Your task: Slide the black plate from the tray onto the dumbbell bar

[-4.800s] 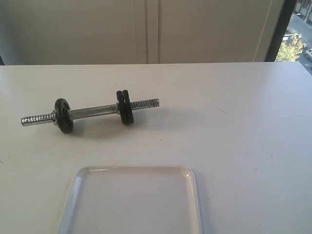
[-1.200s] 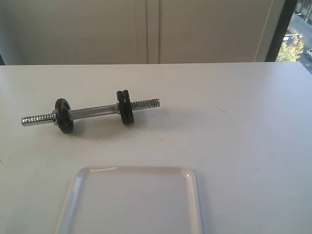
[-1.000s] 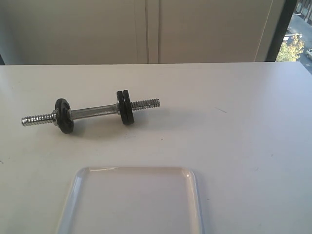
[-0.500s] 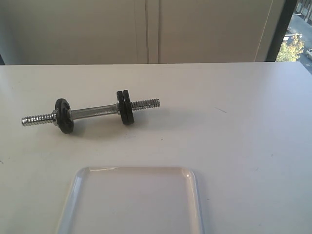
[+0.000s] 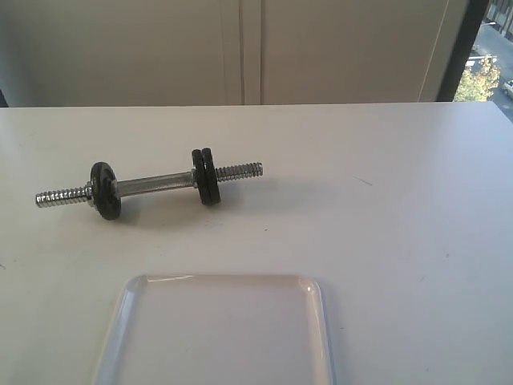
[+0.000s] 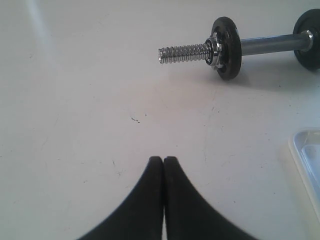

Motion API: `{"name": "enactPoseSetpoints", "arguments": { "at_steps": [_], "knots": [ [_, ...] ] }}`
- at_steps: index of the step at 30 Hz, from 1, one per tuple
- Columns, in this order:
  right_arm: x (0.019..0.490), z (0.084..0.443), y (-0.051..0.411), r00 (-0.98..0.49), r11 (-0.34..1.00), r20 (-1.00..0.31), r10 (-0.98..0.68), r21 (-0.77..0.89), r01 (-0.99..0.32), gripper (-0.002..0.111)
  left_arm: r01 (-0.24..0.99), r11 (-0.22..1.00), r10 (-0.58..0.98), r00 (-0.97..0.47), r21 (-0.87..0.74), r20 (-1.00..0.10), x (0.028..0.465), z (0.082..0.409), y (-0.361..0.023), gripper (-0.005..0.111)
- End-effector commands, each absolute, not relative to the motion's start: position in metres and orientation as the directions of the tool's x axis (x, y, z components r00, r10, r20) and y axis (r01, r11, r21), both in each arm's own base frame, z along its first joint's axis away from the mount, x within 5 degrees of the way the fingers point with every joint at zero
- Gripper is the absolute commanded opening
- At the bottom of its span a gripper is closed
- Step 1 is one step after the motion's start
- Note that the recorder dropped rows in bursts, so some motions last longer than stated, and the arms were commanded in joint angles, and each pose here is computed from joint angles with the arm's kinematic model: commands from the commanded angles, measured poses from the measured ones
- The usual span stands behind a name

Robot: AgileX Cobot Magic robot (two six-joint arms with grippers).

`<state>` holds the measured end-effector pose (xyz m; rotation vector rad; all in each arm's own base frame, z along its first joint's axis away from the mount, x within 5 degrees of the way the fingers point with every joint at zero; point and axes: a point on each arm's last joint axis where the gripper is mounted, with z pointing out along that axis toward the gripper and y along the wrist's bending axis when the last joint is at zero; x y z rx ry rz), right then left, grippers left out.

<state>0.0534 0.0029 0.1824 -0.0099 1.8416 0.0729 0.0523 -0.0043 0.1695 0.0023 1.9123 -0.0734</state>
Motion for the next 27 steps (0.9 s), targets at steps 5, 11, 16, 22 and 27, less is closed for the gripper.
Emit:
{"name": "enactPoseSetpoints", "arguments": {
  "at_steps": [5, 11, 16, 22, 27],
  "knots": [
    [0.0535, 0.1825, 0.0026, -0.252, 0.998, -0.967, 0.035, 0.047, -0.041, 0.000, 0.033, 0.997, -0.049, -0.332, -0.064, -0.942, 0.0523, 0.1685, -0.0045, 0.000],
    [0.0535, 0.1825, 0.0026, -0.252, 0.998, -0.967, 0.037, 0.049, -0.040, 0.000, 0.033, 0.997, -0.049, -0.332, -0.064, -0.942, 0.0523, 0.1685, -0.0045, 0.000],
    [0.0535, 0.1825, 0.0026, -0.253, 0.996, -0.965, 0.068, 0.079, -0.032, 0.000, 0.033, 0.997, -0.049, -0.332, -0.064, -0.942, 0.0523, 0.1685, -0.0045, 0.000],
    [0.0535, 0.1825, 0.0026, -0.253, 0.996, -0.965, 0.068, 0.079, -0.032, 0.000, 0.033, 0.997, -0.049, -0.332, -0.064, -0.942, 0.0523, 0.1685, -0.0045, 0.000],
    [0.0535, 0.1825, 0.0026, -0.253, 0.996, -0.965, 0.068, 0.079, -0.032, 0.000, 0.033, 0.997, -0.049, -0.332, -0.064, -0.942, 0.0523, 0.1685, -0.0045, 0.000]
  ]
}}
